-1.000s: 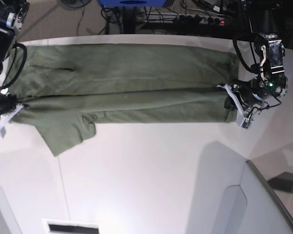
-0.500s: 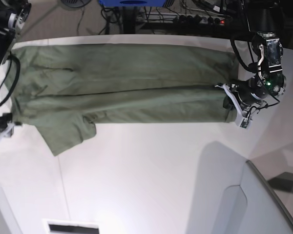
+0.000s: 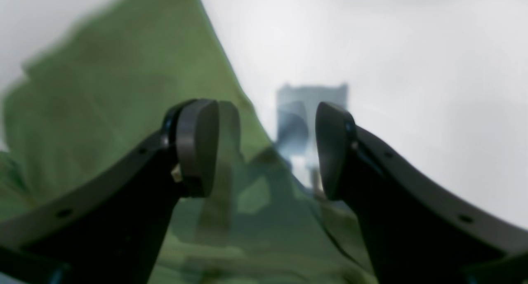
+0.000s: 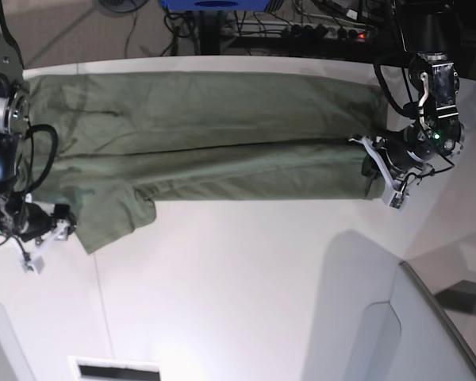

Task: Layout the t-shirt on the table in an organized manner, then fold the t-shirt properly
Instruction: 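Regrasp the folded edge with both grippers and pull it taut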

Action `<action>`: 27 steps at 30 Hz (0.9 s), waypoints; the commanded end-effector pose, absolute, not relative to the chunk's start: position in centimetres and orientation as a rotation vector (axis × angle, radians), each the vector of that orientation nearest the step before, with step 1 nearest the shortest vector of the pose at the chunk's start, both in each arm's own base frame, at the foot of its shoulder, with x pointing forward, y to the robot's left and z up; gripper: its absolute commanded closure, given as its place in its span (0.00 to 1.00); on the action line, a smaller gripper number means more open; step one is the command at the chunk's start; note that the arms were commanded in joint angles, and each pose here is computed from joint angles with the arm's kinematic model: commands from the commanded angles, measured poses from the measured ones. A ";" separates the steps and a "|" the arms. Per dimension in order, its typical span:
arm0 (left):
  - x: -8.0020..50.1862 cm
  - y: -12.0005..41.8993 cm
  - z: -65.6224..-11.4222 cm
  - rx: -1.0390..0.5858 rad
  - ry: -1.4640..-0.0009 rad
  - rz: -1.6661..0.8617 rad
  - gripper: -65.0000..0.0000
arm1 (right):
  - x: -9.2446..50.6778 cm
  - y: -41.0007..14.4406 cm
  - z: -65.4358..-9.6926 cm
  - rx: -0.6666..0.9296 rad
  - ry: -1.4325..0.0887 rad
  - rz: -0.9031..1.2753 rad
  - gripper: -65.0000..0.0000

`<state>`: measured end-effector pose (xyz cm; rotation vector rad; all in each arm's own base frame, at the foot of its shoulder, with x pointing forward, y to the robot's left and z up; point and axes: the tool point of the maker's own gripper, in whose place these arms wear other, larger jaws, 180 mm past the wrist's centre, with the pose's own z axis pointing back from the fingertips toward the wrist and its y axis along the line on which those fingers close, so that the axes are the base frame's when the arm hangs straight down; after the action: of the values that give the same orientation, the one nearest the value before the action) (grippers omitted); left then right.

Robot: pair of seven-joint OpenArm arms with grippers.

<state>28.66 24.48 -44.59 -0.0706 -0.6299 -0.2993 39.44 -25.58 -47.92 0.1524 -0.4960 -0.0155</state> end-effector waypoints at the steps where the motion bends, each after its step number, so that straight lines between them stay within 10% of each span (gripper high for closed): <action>1: 29.7 24.9 -43.4 -0.060 -0.674 -0.302 1.00 | 41.2 -26.1 -46.3 0.151 -0.554 -0.018 0.46; 9: 30.1 24.8 -43.2 -0.061 -0.681 -0.300 1.00 | 40.0 -25.8 -47.6 0.163 -0.527 -0.030 0.47; 14: 30.2 24.8 -43.1 -0.060 -0.686 -0.301 1.00 | 40.3 -25.9 -47.3 0.159 -0.531 -0.032 0.99; 27: 34.5 25.1 -39.7 -0.035 -0.783 -0.308 1.00 | 45.2 -26.8 -40.4 0.096 -0.606 0.039 1.00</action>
<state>33.16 24.54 -41.34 -0.0509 -0.7277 -0.3065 43.38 -25.86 -42.72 0.1118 -0.5403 0.0434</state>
